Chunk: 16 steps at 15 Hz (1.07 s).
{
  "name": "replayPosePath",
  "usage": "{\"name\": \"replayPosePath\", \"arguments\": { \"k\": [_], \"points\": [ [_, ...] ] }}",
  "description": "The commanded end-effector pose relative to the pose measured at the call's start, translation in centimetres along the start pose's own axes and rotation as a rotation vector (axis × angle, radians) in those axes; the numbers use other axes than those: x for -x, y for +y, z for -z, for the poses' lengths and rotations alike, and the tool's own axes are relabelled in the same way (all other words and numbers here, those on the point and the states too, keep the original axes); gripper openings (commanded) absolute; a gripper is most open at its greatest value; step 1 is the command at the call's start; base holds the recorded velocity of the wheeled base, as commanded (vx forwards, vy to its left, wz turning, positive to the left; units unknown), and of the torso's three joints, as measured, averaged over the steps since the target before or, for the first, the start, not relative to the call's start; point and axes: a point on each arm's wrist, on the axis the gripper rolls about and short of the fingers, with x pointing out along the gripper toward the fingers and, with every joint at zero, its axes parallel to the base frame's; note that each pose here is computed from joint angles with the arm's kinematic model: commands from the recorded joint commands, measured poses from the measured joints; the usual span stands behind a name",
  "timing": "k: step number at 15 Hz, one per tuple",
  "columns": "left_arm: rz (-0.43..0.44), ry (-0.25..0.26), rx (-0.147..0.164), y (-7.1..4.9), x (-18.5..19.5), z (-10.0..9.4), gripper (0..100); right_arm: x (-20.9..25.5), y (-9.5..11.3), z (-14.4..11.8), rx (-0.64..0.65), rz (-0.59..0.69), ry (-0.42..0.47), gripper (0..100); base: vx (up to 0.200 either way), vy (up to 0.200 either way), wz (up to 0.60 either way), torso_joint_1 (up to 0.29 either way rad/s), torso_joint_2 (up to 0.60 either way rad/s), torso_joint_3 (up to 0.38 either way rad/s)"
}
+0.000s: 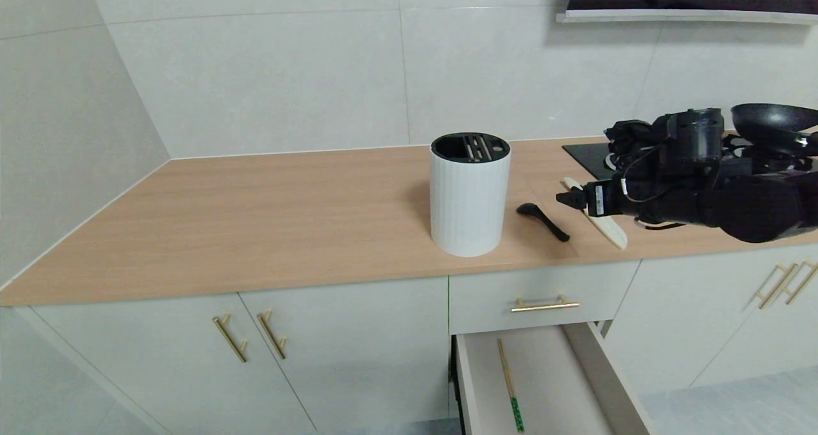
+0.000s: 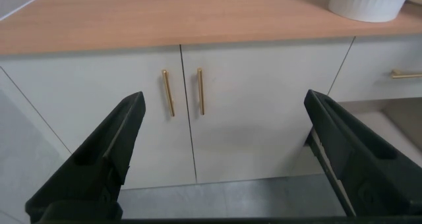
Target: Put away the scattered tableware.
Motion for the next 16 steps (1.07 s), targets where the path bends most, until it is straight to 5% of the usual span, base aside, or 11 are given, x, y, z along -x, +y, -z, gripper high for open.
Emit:
{"name": "replayPosePath", "arguments": {
  "k": [1, 7, 16],
  "points": [
    [-0.001, -0.002, 0.001, 0.0, 0.0, 0.0, 100, -2.9, -1.0, 1.8, -0.011, -0.007, 0.064, 100, 0.000, 0.000, 0.00, 0.000, 0.00, 0.000],
    [-0.001, -0.002, 0.001, 0.0, 0.0, 0.0, 100, -8.2, -0.8, 5.8, 0.024, -0.021, 0.134, 100, 0.000, 0.000, 0.00, 0.000, 0.00, 0.000],
    [-0.001, 0.000, 0.001, 0.0, 0.0, 0.0, 100, -11.8, -0.2, 8.2, 0.048, -0.014, 0.017, 100, 0.000, 0.000, 0.00, 0.000, 0.00, 0.000]
  ]
}}
